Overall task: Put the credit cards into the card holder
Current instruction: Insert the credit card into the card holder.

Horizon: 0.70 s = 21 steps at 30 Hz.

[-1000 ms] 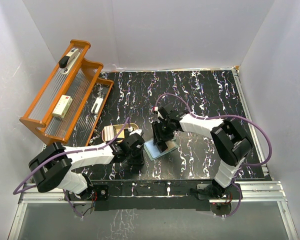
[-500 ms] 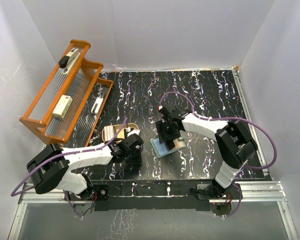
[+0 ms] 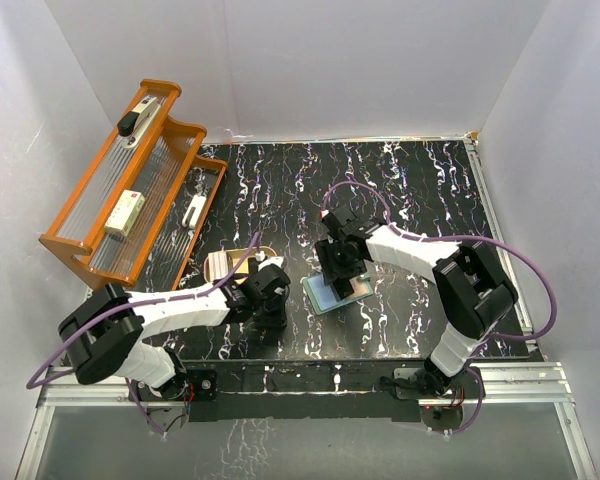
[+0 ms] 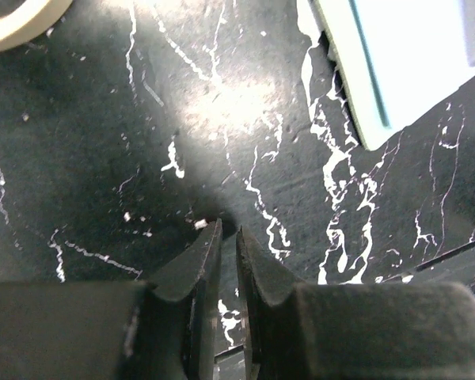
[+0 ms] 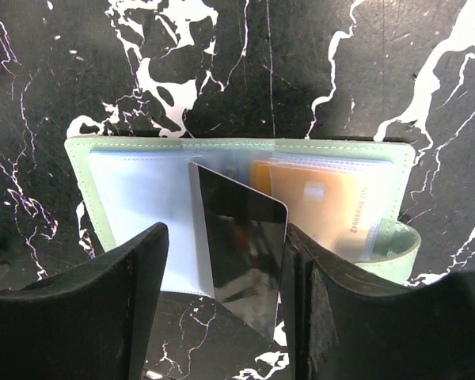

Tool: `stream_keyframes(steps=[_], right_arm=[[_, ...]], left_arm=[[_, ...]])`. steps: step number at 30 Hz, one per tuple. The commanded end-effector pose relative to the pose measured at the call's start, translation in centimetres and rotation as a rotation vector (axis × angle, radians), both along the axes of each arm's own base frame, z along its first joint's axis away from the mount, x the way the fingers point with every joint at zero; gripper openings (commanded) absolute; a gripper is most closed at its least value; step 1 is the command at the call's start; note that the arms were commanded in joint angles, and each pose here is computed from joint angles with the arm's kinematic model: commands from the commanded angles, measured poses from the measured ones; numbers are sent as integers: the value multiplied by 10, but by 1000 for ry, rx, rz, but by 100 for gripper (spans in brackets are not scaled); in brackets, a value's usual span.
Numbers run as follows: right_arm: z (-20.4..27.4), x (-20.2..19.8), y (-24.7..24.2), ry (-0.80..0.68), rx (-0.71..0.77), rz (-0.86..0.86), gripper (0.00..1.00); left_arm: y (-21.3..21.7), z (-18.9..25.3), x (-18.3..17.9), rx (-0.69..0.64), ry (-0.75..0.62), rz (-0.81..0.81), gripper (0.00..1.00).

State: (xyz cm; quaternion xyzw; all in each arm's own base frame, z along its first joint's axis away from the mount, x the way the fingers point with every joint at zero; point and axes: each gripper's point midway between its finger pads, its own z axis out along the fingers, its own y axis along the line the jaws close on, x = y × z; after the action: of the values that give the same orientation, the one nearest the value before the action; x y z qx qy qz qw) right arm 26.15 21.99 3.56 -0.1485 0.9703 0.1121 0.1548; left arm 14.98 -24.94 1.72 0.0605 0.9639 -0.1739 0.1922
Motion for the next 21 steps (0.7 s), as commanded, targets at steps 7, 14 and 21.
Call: stream_keyframes(steps=[7, 14, 21], right_arm=[[15, 14, -1, -77, 54, 6, 59], [8, 12, 1, -64, 82, 23, 59], [5, 10, 7, -56, 111, 61, 56]], left_arm=[[-36, 9, 23, -27, -40, -52, 13], [-43, 9, 30, -28, -60, -55, 13], [-45, 5, 36, -16, -80, -57, 13]])
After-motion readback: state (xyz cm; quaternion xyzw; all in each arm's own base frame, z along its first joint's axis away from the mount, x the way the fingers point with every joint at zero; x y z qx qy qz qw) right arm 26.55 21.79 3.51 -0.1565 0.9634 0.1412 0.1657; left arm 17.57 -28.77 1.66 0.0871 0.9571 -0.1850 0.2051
